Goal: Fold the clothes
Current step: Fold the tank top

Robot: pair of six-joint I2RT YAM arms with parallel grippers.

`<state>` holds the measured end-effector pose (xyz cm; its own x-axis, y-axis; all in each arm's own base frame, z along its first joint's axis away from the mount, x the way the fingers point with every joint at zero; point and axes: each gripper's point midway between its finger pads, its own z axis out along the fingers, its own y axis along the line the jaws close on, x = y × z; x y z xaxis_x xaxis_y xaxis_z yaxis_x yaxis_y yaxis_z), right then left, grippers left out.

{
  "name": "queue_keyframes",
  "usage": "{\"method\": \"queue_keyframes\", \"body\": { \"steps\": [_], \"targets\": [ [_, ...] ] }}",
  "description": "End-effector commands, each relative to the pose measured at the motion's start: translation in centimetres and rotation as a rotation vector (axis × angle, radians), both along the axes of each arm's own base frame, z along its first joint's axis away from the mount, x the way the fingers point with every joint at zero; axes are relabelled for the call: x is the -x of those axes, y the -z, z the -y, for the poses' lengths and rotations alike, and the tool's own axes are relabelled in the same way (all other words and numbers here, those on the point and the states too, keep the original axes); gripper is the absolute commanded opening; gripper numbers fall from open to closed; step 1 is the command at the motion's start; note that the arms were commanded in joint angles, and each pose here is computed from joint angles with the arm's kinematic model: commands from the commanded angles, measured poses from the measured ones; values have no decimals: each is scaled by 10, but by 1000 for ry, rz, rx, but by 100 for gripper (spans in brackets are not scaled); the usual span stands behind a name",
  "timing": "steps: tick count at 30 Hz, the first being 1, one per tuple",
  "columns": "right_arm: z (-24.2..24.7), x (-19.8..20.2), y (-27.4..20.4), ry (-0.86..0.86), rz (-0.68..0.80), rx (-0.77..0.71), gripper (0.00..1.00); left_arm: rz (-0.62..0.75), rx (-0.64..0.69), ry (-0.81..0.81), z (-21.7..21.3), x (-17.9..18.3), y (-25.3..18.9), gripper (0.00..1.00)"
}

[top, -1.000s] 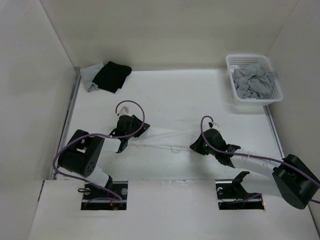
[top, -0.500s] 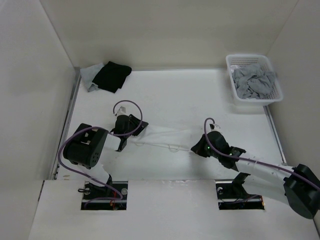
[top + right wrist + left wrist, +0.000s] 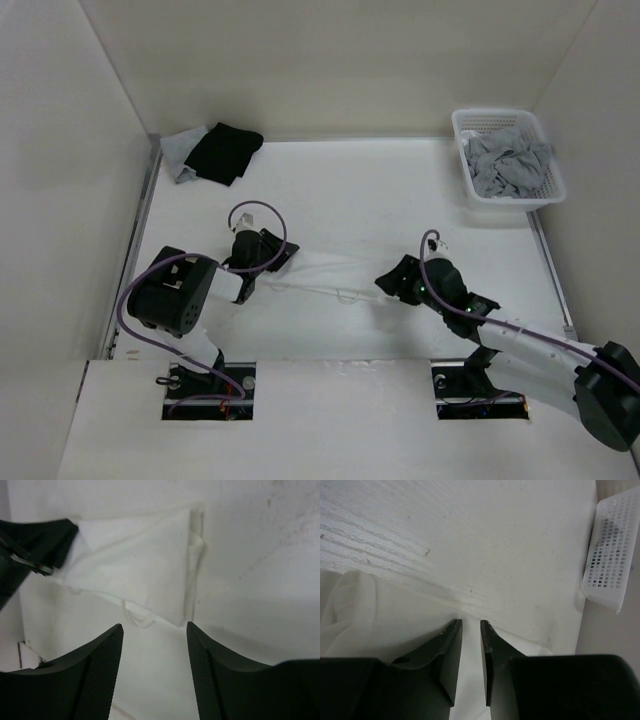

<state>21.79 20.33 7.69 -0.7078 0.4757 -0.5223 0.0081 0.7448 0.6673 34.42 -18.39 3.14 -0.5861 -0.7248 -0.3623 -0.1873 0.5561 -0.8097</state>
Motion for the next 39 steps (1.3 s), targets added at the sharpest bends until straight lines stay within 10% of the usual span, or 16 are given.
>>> {"method": "queue_keyframes", "body": {
  "steps": [1,11,18,30,39],
  "targets": [
    [-5,-25,-14,21,72,-75,59,96,39,27,9,-4,-32,20],
    [-21,-33,39,24,-90,-91,47,181,25,17,1,-3,-67,21],
    [-20,-39,47,73,-84,-167,6,232,13,24,1,1,-89,22],
    [36,-17,-27,106,62,67,4,218,-13,94,22,18,-90,24],
    [-30,-49,-86,-78,125,196,5,238,-11,77,10,20,-108,26]
  ]
}}
